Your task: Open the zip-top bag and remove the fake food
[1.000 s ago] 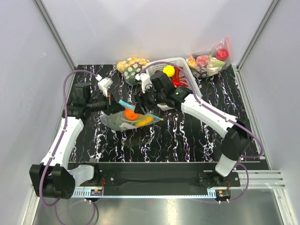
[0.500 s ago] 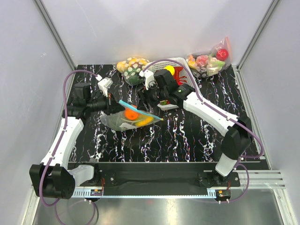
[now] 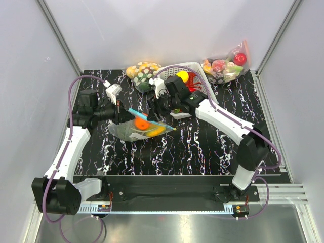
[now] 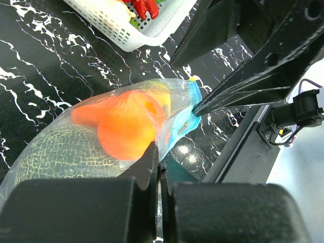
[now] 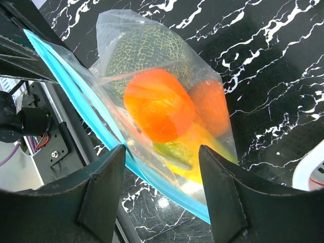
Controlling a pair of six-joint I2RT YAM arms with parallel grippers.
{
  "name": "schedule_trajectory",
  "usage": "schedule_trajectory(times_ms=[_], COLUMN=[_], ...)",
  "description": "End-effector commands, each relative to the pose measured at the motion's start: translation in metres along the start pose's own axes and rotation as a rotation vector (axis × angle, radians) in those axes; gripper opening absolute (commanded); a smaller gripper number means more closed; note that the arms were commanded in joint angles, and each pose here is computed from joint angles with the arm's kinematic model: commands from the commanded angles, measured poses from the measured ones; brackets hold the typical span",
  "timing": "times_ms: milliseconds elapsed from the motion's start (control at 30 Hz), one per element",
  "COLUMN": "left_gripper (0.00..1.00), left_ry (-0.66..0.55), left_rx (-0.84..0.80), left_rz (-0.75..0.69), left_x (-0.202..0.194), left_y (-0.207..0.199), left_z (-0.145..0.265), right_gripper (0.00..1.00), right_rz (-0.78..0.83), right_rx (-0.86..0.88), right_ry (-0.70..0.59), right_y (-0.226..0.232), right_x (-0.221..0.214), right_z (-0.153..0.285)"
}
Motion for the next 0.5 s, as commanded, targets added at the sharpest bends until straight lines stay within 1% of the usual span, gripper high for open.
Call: schedule_trajectory(times_ms=[0,267,467], left_gripper=[0.00,0.00,0.00], left_ry=[-0.038,-0.038,-0.032], left_rx=[-0.024,-0.017,0.000], left_rz=[-0.064,-0.066,-0.064], left_x=[0.014,0.016,0.020], left_y=[-0.007,-0.006,0.000], left_z=[0.003,0.002,-0.001], right_gripper=[0.66,0.65,0.62], right_rz=[0.025,0.029,0.044], right_rx=[0.031,0.044,0.084], right_ry=[-0.046,-0.018,0.001], right_y=[0.005,0.008,0.024], right_x=[0.015,0.011,0.010], right_z=[-0.001,-0.007,-0.012])
Point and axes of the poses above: each gripper's point midway between its finger pads, its own z axis back along the fingers, its own y axis along the line the jaws close on, x = y × z, the point moved 2 cm from there along z, back along the fingers, and after that the axes turned 3 degrees about -z, right-handed, at the moved point
